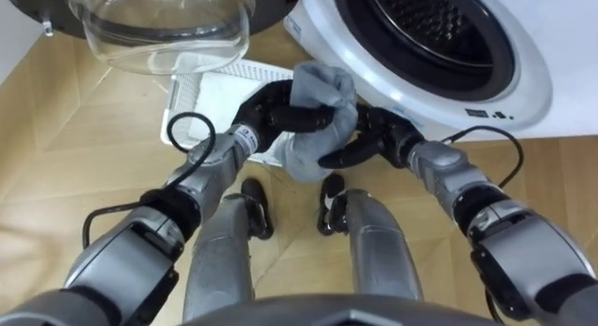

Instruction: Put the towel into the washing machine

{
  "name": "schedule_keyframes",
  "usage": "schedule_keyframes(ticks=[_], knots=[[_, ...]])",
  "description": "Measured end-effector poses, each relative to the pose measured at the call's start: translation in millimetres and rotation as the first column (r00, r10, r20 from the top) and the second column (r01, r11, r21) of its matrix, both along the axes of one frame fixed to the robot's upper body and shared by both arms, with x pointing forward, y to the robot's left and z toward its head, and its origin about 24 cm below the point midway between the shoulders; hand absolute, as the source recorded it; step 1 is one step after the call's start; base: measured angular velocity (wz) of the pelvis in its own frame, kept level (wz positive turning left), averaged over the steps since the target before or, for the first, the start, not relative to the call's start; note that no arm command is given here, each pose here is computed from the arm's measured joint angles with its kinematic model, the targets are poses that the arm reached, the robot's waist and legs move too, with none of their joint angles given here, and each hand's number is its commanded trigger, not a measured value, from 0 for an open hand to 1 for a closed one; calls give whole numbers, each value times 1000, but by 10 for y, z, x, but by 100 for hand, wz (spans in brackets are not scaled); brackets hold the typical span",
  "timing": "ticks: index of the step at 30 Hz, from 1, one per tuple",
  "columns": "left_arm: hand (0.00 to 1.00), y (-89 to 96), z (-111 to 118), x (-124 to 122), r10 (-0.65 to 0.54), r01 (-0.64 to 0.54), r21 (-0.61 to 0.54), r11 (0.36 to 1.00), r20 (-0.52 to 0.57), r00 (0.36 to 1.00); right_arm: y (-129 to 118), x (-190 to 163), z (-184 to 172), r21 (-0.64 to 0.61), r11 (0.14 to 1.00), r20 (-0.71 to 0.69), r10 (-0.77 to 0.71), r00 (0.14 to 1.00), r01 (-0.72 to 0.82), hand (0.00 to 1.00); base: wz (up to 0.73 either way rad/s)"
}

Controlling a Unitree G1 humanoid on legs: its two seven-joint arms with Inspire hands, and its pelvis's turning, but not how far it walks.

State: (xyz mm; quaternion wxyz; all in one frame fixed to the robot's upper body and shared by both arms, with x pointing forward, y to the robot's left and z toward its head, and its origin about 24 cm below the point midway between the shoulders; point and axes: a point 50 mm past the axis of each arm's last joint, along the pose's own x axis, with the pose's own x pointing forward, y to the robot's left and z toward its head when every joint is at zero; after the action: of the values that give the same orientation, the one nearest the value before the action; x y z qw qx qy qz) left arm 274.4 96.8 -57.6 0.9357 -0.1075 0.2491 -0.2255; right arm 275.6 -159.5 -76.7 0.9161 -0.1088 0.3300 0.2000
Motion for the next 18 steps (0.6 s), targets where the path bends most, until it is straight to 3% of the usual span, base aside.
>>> schedule_keyframes(ticks=[11, 18], knots=[[100, 77, 2, 7, 94, -108, -179, 978, -84, 992, -8, 60, 64, 41, 999, 24, -18, 1000, 17, 0, 4], [100, 25, 185, 120, 104, -106, -253, 962, -23, 994, -49, 95, 107, 99, 992, 42, -80, 996, 75, 0, 0]])
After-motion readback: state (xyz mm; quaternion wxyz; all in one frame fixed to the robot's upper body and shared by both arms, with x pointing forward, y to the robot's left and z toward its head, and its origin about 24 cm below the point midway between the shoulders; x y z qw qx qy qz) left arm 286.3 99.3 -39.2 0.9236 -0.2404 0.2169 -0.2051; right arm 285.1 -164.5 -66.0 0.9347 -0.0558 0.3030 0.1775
